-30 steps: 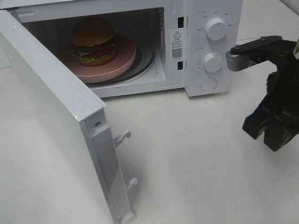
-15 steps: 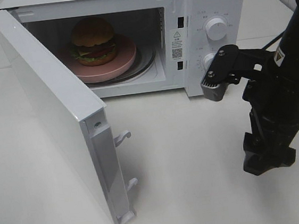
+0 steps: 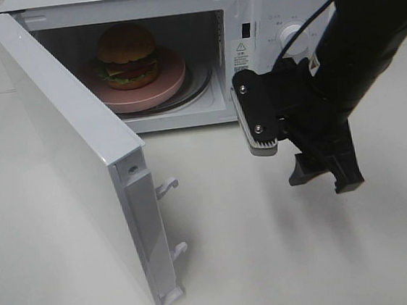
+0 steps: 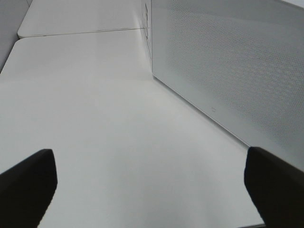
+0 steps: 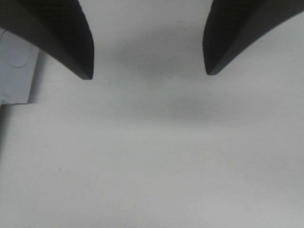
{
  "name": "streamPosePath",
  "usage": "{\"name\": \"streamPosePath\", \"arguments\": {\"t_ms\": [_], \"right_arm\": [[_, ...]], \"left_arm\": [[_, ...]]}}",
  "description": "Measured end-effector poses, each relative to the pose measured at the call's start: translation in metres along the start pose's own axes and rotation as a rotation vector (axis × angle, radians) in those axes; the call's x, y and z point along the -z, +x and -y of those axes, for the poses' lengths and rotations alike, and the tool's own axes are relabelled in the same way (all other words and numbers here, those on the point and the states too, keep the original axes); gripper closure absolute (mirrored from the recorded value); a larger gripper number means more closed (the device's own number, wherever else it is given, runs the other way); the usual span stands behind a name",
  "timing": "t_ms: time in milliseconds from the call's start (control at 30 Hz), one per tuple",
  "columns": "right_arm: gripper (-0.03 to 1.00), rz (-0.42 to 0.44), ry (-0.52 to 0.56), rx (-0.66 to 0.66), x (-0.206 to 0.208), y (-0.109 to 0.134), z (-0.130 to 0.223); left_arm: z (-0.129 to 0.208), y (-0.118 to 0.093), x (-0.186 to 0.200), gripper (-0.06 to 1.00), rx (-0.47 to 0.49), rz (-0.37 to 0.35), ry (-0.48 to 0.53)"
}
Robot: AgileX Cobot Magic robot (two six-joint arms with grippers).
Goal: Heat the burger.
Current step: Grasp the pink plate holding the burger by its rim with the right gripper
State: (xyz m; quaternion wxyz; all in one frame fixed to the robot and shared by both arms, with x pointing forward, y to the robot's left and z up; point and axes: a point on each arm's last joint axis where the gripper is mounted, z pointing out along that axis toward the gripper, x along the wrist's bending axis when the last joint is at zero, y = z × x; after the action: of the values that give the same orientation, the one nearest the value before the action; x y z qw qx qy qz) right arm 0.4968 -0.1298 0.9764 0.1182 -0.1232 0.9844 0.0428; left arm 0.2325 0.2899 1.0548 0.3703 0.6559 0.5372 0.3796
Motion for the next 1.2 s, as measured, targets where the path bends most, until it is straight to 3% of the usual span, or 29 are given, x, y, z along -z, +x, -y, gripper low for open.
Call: {"name": "streamPosePath", "arguments": {"t_ms": [100,267,433,600,1200], "right_arm": [[0.38,0.026,0.006,0.064,-0.01,-0.023,-0.011],[0.38,0.022,0.006,0.104,-0.026,-0.039,-0.026],[0.33,0.039,-0.007,0.149,-0.038,-0.057,-0.044],[0.21,0.072,-0.018,0.169,-0.048,-0.083,-0.057],[0.2,0.063,-0.017,0.177,-0.068,-0.142,-0.082]], "left_arm": [[0.0,0.0,0.0,-0.05,0.0,0.0,0.0],[0.0,0.0,0.0,-0.05,0.0,0.0,0.0],[0.0,0.0,0.0,-0.05,0.0,0.0,0.0],[0.0,0.0,0.0,-0.05,0.0,0.0,0.0],[0.0,0.0,0.0,-0.05,0.0,0.0,0.0]]}}
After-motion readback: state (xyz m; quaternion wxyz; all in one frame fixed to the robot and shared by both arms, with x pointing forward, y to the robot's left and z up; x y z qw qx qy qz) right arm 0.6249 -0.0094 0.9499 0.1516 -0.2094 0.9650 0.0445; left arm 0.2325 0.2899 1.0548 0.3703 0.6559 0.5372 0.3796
